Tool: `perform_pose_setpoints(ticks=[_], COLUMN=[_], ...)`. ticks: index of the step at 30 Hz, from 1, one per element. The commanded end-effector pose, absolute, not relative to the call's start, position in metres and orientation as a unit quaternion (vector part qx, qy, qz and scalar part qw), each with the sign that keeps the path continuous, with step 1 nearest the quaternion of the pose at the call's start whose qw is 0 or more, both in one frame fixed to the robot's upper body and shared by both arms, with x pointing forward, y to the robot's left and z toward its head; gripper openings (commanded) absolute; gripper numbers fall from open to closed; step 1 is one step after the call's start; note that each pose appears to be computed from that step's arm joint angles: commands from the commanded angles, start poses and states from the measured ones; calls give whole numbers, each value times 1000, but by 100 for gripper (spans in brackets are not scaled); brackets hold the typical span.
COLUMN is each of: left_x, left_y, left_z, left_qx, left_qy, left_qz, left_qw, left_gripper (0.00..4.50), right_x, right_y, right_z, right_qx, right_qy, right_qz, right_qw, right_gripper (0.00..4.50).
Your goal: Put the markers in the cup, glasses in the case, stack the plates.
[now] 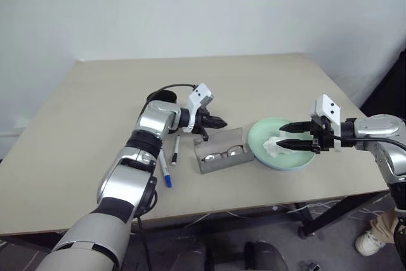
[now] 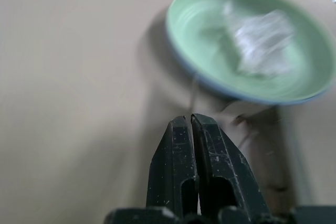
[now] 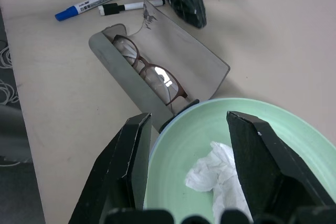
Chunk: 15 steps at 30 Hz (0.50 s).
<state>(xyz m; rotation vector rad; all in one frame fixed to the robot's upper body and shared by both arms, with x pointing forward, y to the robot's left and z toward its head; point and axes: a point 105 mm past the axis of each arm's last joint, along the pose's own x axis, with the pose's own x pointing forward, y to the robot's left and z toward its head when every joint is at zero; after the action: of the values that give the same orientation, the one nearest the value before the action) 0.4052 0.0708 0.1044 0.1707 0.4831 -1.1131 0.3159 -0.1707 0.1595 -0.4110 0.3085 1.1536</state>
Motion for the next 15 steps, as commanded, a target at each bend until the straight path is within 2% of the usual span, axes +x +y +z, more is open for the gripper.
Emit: perform_pose_setpoints(ticks=[1,6,15], left_x=[413,403,361], left_y=[66,63,63], left_z=[115,108,99], left_qx=[119,107,131], left_qy=[206,216,236], left_qz=[-514,-544,-635], left_qw=[824,804,723], left_gripper=[4,4,4], right_x=[317,316,316], right_y=[-170,-170,-170], right_z=[172,171,171], right_qx=[-202,-201,-201], right_qy=[121,122,122], right_qz=[537,535,534], right_qw=[810,811,812], right_gripper=[246,246,246])
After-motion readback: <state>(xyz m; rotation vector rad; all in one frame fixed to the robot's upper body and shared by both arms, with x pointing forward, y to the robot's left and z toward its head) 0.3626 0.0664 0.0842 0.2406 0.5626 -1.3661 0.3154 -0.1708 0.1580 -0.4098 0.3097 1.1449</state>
